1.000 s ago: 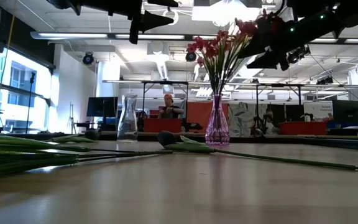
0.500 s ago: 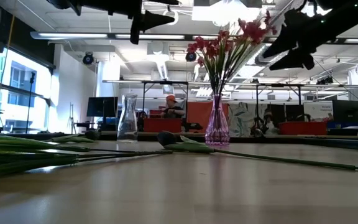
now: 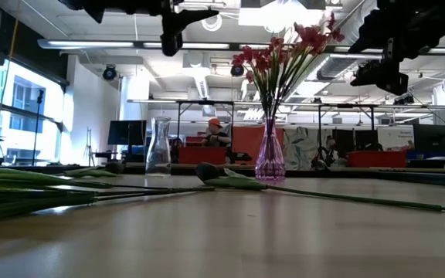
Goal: Sort flowers into vase by color
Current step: Put the red flowers into the purple vase
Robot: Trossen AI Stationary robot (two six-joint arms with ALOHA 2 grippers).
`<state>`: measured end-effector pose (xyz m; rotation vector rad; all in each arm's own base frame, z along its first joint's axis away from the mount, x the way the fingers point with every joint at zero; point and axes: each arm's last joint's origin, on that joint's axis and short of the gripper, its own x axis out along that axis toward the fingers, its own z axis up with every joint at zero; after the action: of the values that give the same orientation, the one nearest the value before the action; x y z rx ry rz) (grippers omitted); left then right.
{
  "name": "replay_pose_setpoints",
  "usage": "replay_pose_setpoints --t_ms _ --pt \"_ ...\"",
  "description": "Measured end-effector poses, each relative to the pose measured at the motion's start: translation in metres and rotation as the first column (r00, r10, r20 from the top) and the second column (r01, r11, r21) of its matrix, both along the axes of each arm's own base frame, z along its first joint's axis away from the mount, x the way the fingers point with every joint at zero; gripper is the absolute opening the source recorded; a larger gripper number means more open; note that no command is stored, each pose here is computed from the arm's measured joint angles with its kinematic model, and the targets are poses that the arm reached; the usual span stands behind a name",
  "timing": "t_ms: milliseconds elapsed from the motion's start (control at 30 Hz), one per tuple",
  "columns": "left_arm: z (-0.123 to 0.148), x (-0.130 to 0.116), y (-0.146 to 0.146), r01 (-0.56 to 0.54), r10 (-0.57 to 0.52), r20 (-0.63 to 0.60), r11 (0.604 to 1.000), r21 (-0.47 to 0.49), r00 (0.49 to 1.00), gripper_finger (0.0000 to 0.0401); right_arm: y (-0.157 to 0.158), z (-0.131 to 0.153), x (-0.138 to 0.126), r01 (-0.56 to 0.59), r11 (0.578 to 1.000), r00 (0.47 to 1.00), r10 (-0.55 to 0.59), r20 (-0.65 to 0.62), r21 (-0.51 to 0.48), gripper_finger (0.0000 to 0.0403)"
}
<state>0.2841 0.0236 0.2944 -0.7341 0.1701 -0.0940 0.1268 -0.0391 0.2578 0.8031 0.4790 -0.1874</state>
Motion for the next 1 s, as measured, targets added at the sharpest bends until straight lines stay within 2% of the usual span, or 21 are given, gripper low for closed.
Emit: replay_pose_setpoints --t_ms 133,267,433,600,767,900,1000 --pt "-0.014 -0.003 -0.018 0.076 -0.104 -0.174 0.984 -0.16 0.979 0.0177 0.011 -0.002 0.003 -0.081 0.996 0.996 0.082 -0.019 0.048 0.0282" --pt "-0.03 -0.01 -0.046 0.061 -0.194 -0.372 0.938 -0.342 0.908 0.0175 0.023 -0.005 0.004 -0.134 0.985 0.988 0.141 -0.059 0.107 0.0282" --pt "-0.043 -0.015 -0.083 0.044 -0.293 -0.493 0.889 -0.455 0.819 0.0164 0.032 -0.008 0.003 -0.184 0.976 0.975 0.196 -0.1 0.114 0.0282" --pt "-0.071 -0.012 -0.114 -0.057 -0.329 -0.625 0.855 -0.515 0.708 0.0152 0.034 -0.01 0.002 -0.182 0.981 0.974 0.189 -0.122 0.06 0.0282" --pt "-0.098 0.005 -0.141 -0.157 -0.357 -0.722 0.828 -0.538 0.593 0.0144 0.034 -0.011 0.001 -0.208 0.978 0.968 0.209 -0.138 0.026 0.0282" --pt "-0.1 0.026 -0.157 -0.178 -0.372 -0.732 0.814 -0.553 0.571 0.0141 0.034 -0.012 0.0 -0.257 0.966 0.956 0.251 -0.15 -0.022 0.0282" --pt "-0.09 0.035 -0.16 -0.2 -0.328 -0.777 0.845 -0.495 0.538 0.014 0.034 -0.013 0.0 -0.281 0.958 0.95 0.27 -0.155 -0.051 0.0282"
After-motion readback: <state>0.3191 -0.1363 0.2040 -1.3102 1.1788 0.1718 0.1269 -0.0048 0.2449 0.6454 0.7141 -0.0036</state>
